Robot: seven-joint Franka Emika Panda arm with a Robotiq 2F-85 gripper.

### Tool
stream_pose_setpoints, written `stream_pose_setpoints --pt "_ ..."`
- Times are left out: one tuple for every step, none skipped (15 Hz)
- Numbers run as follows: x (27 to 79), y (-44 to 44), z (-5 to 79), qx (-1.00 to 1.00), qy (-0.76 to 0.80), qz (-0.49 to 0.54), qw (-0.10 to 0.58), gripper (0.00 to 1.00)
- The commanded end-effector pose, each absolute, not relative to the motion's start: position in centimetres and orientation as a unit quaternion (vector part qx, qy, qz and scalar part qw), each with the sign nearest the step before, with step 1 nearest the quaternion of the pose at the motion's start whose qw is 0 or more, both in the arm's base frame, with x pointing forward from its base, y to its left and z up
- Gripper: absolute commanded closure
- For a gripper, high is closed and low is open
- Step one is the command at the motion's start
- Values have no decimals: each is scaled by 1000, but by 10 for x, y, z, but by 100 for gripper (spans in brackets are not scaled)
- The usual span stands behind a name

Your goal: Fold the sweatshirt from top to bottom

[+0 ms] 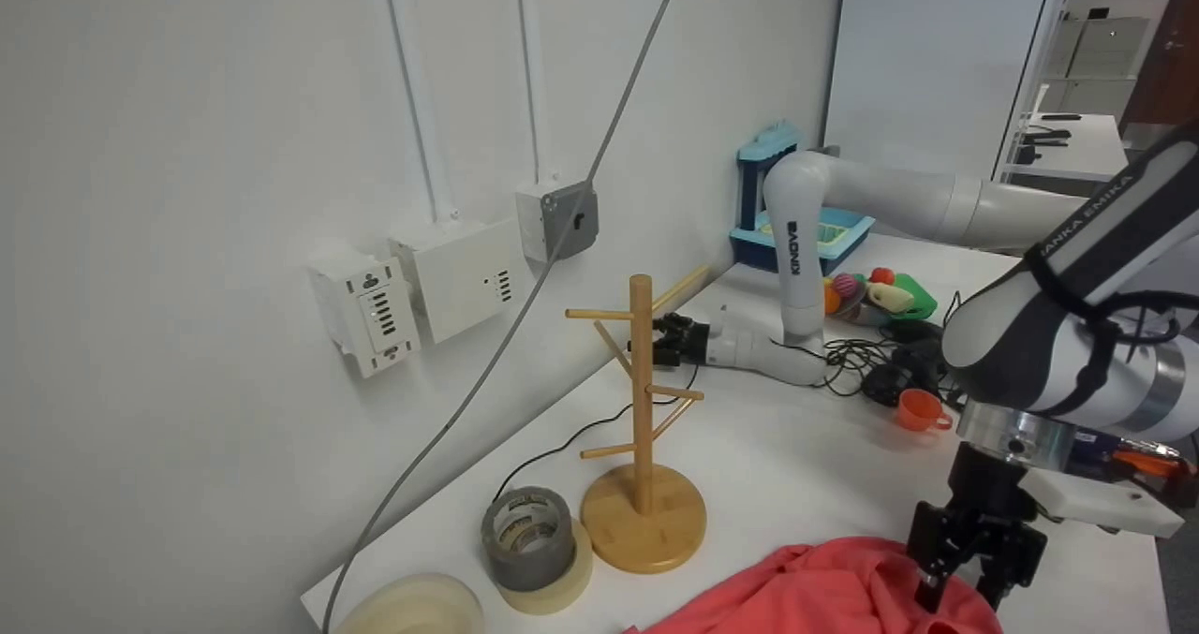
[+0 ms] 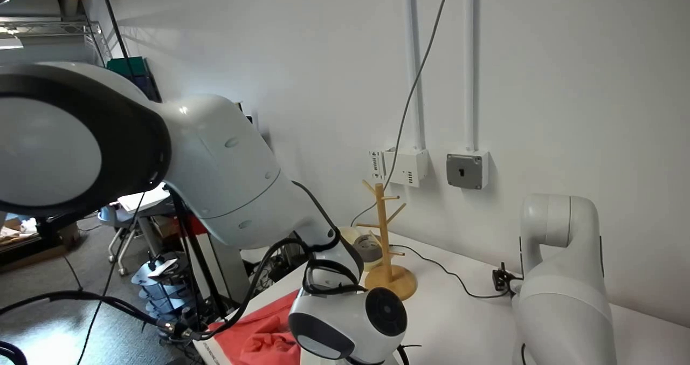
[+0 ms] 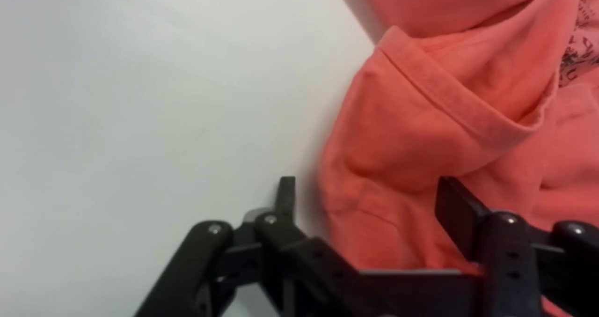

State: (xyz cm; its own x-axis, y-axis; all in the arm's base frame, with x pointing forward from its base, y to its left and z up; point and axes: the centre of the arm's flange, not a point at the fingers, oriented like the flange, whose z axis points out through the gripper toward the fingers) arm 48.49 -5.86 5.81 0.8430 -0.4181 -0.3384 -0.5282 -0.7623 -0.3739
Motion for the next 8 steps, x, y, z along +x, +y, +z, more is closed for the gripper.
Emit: stream_pose_setpoints --pt "492 -60 54 -935 238 116 235 54" --pt "492 -60 56 -937 236 115 231 63" --pt "490 -60 59 -940 232 112 225 70" --pt "490 -60 62 -940 232 111 223 77" --pt "488 -58 67 -941 236 110 215 86" --pt "487 -56 70 -944 233 110 208 92" --pt "485 -53 76 -947 227 115 198 99" --pt "484 -51 81 -950 219 120 189 100"
